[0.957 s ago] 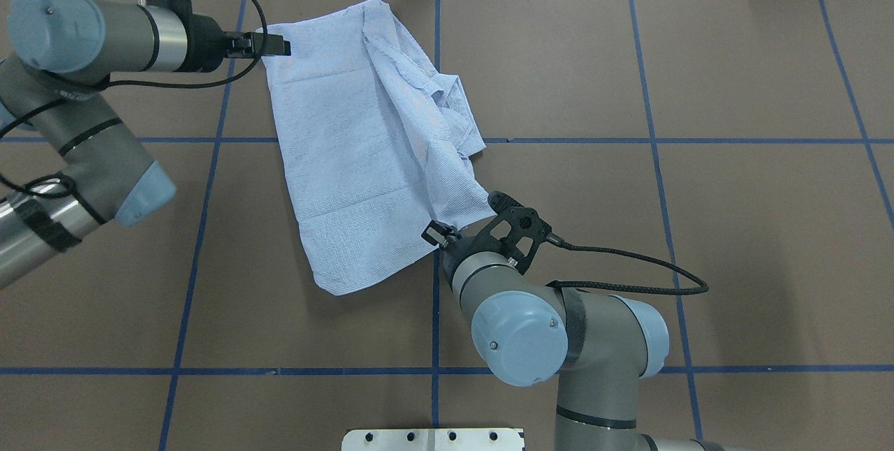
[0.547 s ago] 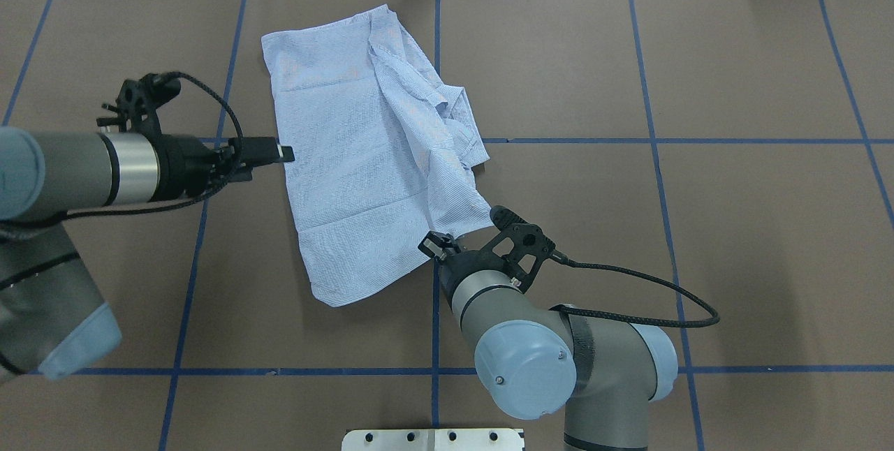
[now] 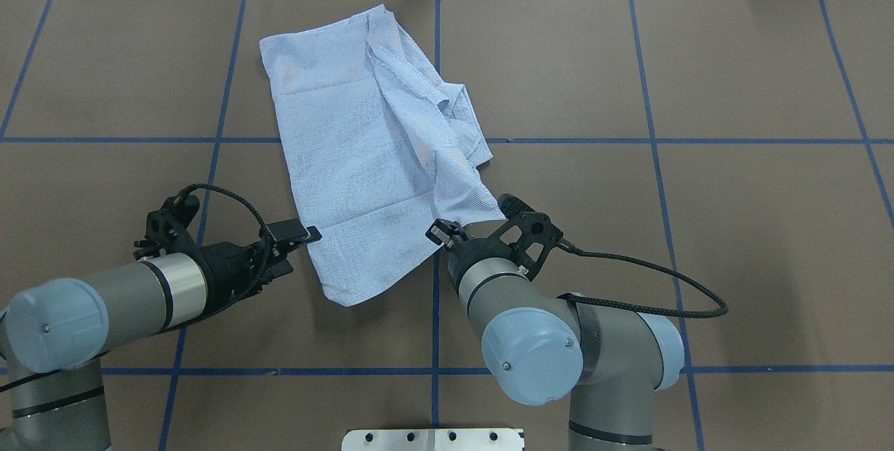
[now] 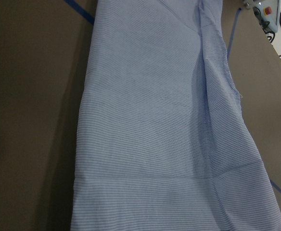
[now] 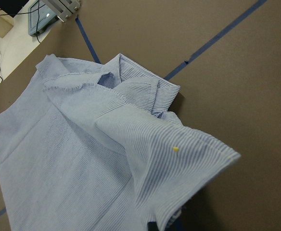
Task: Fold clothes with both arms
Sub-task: 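Grasp the near shirt corners with both grippers and lift them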
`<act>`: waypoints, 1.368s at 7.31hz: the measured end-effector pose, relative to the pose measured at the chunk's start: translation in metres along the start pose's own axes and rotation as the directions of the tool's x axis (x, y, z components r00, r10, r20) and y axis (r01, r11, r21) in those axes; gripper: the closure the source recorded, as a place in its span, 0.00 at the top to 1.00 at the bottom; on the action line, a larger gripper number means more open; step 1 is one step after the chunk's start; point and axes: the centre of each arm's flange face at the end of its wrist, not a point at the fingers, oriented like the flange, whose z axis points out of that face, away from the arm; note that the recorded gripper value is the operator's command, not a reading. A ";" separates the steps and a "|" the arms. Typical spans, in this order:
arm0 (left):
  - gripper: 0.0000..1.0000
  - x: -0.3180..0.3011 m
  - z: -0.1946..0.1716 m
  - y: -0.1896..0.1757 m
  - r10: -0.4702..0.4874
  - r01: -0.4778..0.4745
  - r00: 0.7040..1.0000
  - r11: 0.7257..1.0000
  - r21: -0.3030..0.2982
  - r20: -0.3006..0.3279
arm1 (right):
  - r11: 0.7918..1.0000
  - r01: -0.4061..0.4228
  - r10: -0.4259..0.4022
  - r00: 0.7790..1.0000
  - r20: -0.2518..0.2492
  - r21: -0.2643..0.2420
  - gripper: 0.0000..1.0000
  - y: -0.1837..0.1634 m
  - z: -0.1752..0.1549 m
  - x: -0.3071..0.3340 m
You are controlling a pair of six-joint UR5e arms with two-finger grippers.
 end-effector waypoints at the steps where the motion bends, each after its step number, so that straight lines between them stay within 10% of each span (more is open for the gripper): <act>1: 0.79 -0.010 0.004 0.017 -0.040 0.040 0.999 0.999 -0.004 0.007 | 1.000 0.003 -0.003 1.000 -0.002 0.008 0.00 -0.007 0.002 0.001; 5: 0.76 -0.028 0.038 0.059 -0.092 0.092 0.995 0.996 0.000 0.024 | 1.000 0.001 -0.001 1.000 0.005 0.012 0.00 -0.014 -0.002 -0.001; 8: 0.00 -0.019 0.057 0.071 -0.115 0.115 0.993 0.993 0.006 0.009 | 1.000 0.000 0.000 1.000 0.007 0.013 0.00 -0.016 -0.003 0.000; 10: 0.00 -0.016 0.053 0.070 -0.127 0.127 0.992 0.992 0.006 0.001 | 1.000 0.004 -0.004 1.000 0.001 0.016 0.00 -0.016 -0.001 0.004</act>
